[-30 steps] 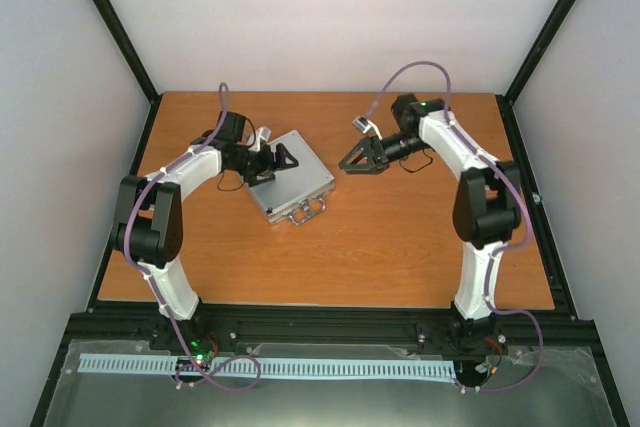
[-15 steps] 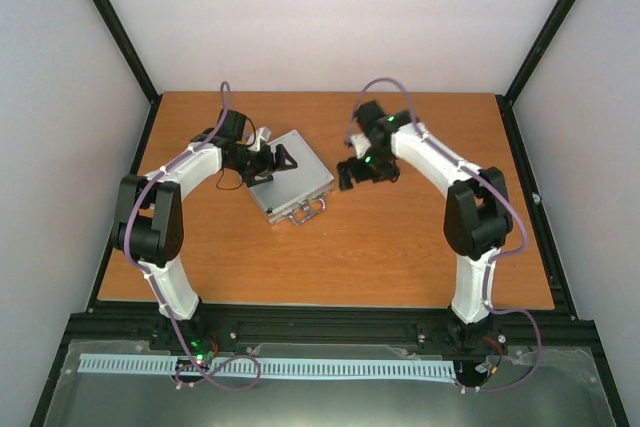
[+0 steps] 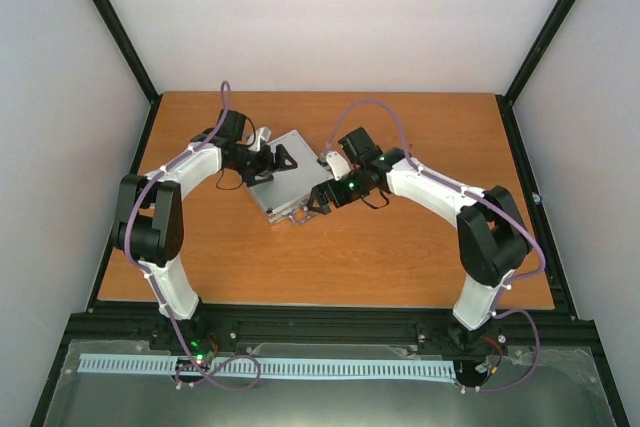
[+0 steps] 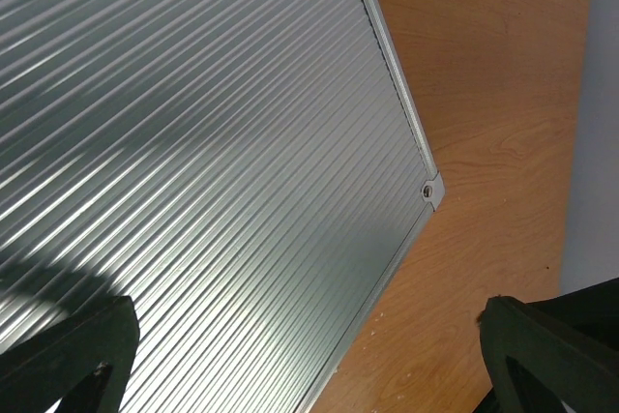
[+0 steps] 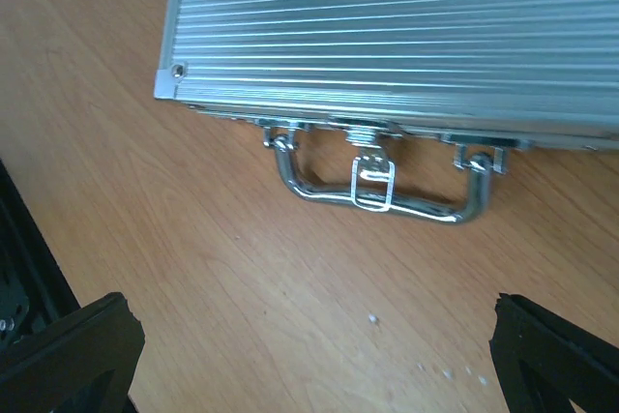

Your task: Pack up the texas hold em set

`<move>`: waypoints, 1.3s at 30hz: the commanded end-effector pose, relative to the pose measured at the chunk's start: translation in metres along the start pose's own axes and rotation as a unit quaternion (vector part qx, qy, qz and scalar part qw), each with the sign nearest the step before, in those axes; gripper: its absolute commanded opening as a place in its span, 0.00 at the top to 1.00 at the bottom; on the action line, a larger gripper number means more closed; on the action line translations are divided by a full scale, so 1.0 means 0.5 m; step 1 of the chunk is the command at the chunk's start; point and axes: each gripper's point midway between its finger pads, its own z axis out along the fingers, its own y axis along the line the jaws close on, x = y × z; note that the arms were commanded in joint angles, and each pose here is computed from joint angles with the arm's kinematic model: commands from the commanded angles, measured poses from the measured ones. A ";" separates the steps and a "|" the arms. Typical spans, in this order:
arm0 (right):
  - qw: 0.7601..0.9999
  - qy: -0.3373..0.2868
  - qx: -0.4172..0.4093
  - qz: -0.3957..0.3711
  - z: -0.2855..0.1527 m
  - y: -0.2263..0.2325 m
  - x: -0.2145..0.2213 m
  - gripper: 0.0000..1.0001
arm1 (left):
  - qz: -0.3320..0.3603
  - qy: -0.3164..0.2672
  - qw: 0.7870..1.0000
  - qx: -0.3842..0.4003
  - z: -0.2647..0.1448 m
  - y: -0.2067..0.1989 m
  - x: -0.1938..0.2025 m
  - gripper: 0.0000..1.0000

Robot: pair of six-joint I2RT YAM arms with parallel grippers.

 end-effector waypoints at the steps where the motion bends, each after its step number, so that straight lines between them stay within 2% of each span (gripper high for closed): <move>1: 0.996 -0.040 -0.056 -0.051 0.050 0.035 -0.021 0.00 | -0.010 0.024 0.999 -0.041 0.035 0.060 0.025 0.00; 10: 0.990 -0.039 -0.112 -0.073 0.105 0.052 -0.031 0.00 | -0.012 0.029 0.998 -0.048 0.048 0.070 0.018 0.00; 13: 0.989 -0.019 -0.124 -0.074 0.133 0.047 -0.024 0.00 | -0.014 0.033 0.998 -0.049 0.055 0.075 0.017 0.00; 39: 0.992 0.055 -0.088 -0.076 0.217 0.009 0.020 0.00 | -0.024 0.040 0.997 -0.059 0.060 0.092 0.034 0.00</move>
